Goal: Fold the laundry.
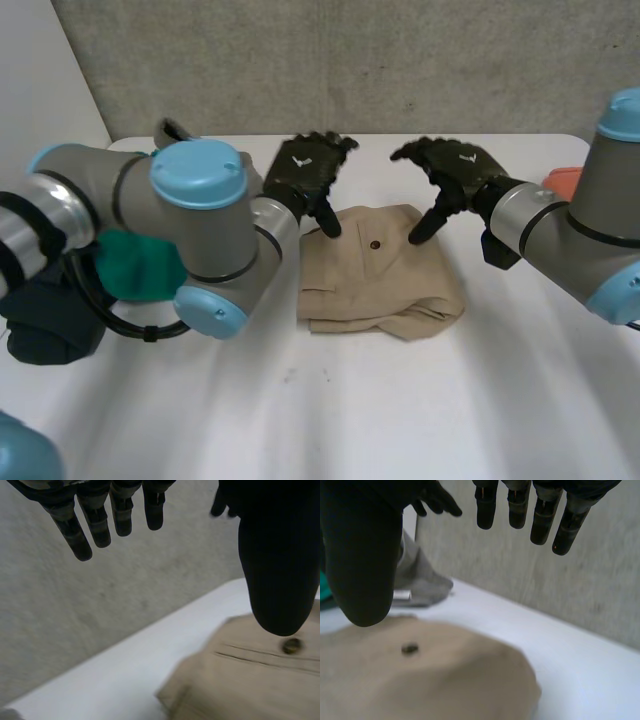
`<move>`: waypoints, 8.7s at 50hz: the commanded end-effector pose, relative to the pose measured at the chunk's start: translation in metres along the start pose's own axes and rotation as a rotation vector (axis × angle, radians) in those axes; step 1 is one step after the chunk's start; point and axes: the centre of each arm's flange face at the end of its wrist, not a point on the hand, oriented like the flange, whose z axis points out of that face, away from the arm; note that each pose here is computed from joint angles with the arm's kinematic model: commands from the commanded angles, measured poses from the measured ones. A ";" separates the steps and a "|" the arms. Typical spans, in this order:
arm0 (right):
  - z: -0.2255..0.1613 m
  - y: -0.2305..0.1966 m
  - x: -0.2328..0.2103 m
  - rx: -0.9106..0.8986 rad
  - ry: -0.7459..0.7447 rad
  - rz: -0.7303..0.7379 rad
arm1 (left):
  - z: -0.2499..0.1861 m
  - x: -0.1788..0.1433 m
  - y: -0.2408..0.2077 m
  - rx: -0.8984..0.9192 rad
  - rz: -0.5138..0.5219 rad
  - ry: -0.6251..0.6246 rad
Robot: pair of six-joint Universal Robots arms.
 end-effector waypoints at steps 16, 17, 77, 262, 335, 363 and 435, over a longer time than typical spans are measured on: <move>0.034 0.079 0.024 -0.288 0.058 -0.169 | -0.003 0.013 0.075 -0.313 0.072 0.026; 0.034 0.079 0.024 -0.289 0.059 -0.176 | -0.003 0.014 0.076 -0.314 0.080 0.027; -0.031 0.117 -0.049 0.007 0.016 -0.541 | -0.094 0.023 -0.095 0.038 -0.017 0.447; -0.025 0.124 0.425 0.506 0.160 -0.489 | -0.103 0.000 -0.088 0.000 -0.030 0.290; -0.039 0.064 -0.032 -0.002 0.111 -0.507 | -0.031 -0.275 0.040 -0.200 0.474 -0.432; -0.048 0.041 0.002 0.054 0.230 -0.509 | -0.068 -0.095 -0.119 0.306 0.155 -0.122; -0.079 0.058 0.057 -0.355 0.305 -0.405 | -0.041 0.054 0.073 -0.181 0.187 0.357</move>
